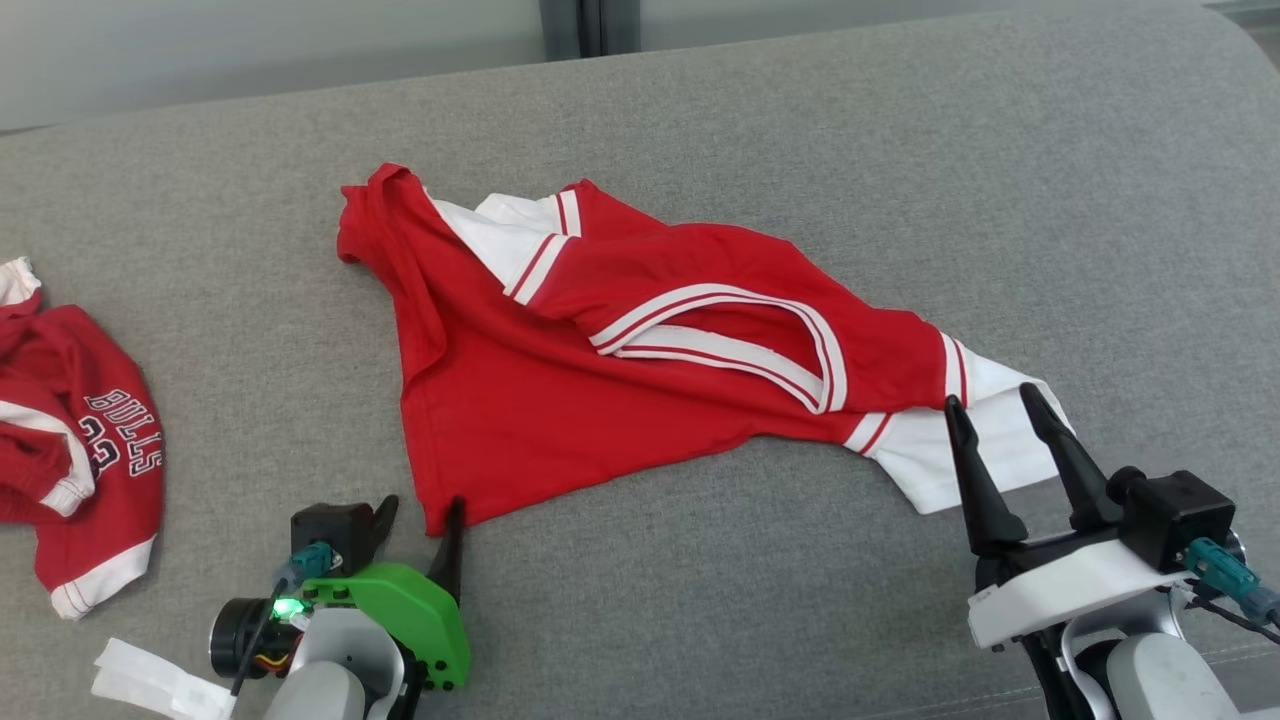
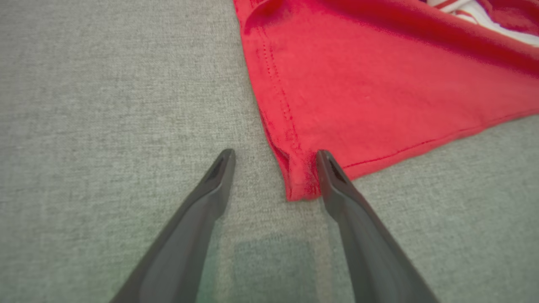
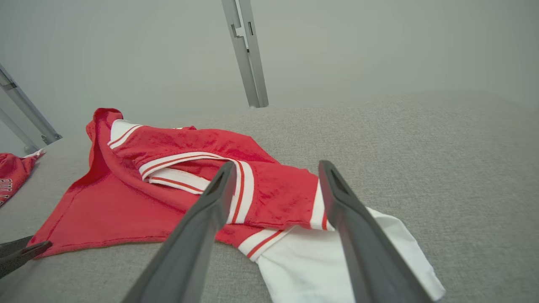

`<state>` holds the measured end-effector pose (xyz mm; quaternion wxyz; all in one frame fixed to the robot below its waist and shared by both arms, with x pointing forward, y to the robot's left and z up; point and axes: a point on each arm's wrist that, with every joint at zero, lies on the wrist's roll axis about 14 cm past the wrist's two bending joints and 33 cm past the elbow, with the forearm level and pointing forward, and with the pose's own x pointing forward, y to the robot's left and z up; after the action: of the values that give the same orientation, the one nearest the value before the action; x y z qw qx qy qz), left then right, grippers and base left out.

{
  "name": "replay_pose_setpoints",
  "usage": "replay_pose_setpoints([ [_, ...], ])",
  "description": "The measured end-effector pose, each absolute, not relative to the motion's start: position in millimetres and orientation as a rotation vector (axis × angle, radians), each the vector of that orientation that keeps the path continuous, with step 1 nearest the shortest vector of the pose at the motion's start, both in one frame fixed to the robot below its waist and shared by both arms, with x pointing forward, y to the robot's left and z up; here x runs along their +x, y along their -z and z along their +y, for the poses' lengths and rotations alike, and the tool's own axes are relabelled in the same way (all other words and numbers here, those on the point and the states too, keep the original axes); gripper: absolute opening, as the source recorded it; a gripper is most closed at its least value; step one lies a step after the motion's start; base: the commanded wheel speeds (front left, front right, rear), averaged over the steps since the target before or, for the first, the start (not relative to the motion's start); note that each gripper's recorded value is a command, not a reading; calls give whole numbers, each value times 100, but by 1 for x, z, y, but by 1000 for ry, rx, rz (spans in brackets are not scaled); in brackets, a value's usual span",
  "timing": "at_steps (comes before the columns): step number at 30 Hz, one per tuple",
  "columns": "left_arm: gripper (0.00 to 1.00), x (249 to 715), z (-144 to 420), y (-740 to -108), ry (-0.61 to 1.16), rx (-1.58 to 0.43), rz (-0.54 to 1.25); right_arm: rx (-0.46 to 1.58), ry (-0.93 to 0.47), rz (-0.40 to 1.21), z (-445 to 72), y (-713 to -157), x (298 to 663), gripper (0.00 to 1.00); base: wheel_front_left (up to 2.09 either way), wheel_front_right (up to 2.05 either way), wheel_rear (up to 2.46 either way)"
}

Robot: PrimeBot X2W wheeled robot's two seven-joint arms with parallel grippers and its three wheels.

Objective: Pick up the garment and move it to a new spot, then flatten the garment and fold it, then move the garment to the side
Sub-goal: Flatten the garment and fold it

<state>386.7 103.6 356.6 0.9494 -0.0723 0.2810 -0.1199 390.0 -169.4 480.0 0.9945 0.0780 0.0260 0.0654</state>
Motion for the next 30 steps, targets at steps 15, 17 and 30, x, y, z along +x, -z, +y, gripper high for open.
replay_pose_setpoints([
  [15, 0, 409, 94, -347, 284, -144, 556, 164, 93, 315, -244, -385, 376, 100, 0, 0, 0],
  [17, 0, 412, 93, -347, 284, -145, 550, 174, 107, 334, -247, -376, 380, 100, 0, 0, 0],
  [30, 0, 437, 99, -417, 274, -112, 273, 162, 87, 118, -266, -438, 416, 0, 0, 0, 0],
])
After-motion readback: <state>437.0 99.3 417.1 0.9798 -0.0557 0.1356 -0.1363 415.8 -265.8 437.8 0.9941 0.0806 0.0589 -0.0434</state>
